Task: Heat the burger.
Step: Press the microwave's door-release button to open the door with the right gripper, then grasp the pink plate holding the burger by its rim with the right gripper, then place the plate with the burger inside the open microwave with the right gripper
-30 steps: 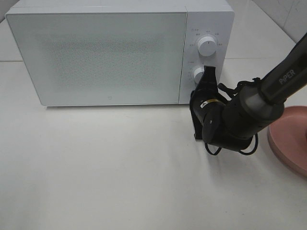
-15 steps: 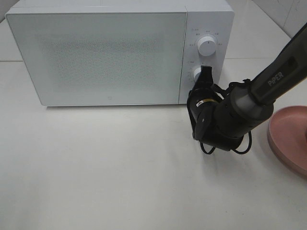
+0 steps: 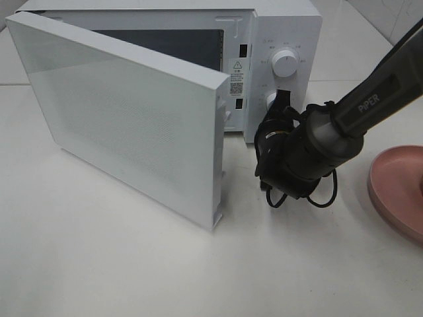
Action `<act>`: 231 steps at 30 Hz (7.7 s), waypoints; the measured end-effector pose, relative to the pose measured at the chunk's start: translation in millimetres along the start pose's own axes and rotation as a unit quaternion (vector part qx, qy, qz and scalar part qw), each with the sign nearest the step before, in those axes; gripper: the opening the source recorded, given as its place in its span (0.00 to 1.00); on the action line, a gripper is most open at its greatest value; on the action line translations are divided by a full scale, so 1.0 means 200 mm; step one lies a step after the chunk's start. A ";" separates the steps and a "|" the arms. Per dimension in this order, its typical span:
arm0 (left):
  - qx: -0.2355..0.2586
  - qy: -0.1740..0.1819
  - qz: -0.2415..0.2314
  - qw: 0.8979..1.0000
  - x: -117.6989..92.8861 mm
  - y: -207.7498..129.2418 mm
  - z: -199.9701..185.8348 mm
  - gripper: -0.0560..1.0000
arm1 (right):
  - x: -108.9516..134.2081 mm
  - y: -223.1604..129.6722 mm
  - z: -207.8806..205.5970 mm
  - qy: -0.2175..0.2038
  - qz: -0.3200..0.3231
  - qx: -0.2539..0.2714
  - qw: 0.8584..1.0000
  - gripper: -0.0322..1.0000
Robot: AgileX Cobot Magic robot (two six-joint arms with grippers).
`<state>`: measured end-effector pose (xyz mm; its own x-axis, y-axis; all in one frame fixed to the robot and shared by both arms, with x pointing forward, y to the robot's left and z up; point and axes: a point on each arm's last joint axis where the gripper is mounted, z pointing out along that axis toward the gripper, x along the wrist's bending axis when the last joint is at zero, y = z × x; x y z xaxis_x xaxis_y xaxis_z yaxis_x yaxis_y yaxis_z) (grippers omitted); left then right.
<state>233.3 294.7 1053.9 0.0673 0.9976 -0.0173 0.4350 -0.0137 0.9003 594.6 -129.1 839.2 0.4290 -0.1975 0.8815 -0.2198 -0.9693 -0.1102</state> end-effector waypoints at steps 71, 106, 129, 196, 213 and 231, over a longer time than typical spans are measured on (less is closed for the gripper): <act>0.000 0.000 0.000 1.000 0.00 0.00 0.00 0.98 | 0.33 0.29 -0.53 -0.151 -0.600 0.367 0.695 0.04; 0.000 0.000 0.000 1.000 0.00 0.00 0.00 0.98 | 0.51 0.70 -0.56 -0.315 -0.699 0.367 0.527 0.98; 0.000 0.000 0.000 1.000 0.00 0.00 0.00 0.98 | 0.27 0.76 -0.27 -0.336 -0.712 0.360 0.500 0.93; 0.000 0.000 0.000 1.000 0.00 0.00 0.00 0.98 | 0.22 0.61 -0.39 -0.445 -0.774 0.232 0.385 0.06; 0.000 0.000 0.000 1.000 0.00 0.00 0.00 0.98 | 0.19 0.44 -0.64 -0.410 -0.820 0.238 0.320 0.06; 0.000 0.000 0.000 1.000 0.00 0.00 0.00 0.98 | 0.24 0.26 -0.99 -0.319 -0.877 0.238 0.269 0.06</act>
<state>233.3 294.7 1053.9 0.0673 0.9976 -0.0173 0.4350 -0.0137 0.9003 430.4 -159.3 965.9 -0.3962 0.7872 -0.4726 0.8828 0.4680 0.0395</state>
